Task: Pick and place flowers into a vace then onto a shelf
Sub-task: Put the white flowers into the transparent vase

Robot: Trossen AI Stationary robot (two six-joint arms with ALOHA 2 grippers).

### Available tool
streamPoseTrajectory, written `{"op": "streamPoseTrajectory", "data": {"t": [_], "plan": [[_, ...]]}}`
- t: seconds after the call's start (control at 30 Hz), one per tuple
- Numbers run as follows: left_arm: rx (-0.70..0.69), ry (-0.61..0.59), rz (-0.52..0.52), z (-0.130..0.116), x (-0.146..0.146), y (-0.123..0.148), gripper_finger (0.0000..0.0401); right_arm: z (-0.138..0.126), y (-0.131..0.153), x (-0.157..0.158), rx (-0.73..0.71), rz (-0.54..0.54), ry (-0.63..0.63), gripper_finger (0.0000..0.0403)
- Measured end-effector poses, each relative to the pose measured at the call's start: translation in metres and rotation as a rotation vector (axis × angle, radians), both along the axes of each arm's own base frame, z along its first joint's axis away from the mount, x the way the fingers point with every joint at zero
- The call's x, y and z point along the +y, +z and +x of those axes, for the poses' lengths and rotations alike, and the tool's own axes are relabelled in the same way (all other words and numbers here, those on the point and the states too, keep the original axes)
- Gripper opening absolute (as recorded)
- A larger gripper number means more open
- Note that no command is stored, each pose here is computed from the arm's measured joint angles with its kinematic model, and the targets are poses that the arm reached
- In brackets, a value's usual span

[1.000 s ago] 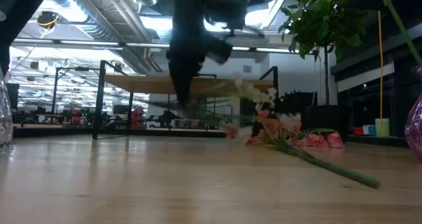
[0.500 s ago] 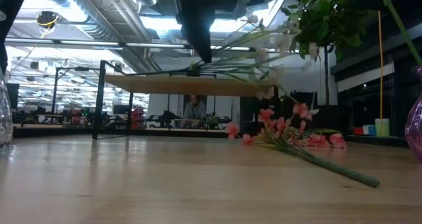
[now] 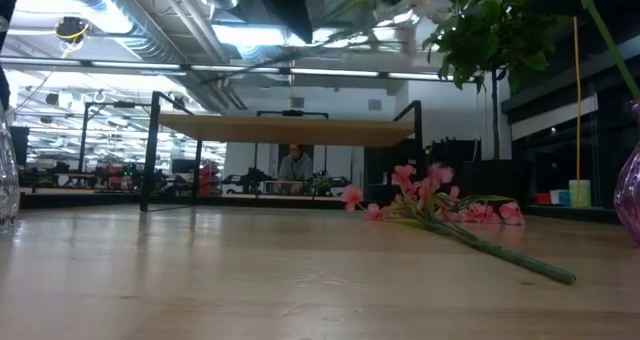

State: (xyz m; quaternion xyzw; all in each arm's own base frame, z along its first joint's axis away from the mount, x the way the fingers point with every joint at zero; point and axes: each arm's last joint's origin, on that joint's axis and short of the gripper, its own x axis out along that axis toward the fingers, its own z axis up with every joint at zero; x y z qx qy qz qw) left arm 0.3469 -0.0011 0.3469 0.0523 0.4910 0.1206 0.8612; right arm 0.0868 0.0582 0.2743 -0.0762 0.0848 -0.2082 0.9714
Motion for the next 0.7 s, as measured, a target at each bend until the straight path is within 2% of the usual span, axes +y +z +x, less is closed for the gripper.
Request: {"op": "streamPoseTrajectory", "data": {"t": [0.17, 0.37, 0.6, 0.7], "plan": [[-0.073, 0.02, 0.036, -0.013, 0.002, 0.019, 0.0003, 0.0, 0.0, 0.0, 0.0, 0.0, 0.0, 0.0216], [-0.094, -0.054, 0.083, -0.021, 0.002, 0.03, 0.0003, 0.0, 0.0, 0.0, 0.0, -0.001, 0.0, 0.0216], [-0.238, -0.05, 0.093, -0.04, 0.005, 0.056, 0.0003, 0.0, 0.0, 0.0, 0.002, 0.0, 0.003, 0.0216], [-0.339, -0.091, 0.081, -0.046, 0.004, 0.052, 0.0003, 0.0, 0.0, 0.0, 0.006, -0.005, 0.008, 0.0216]]}}
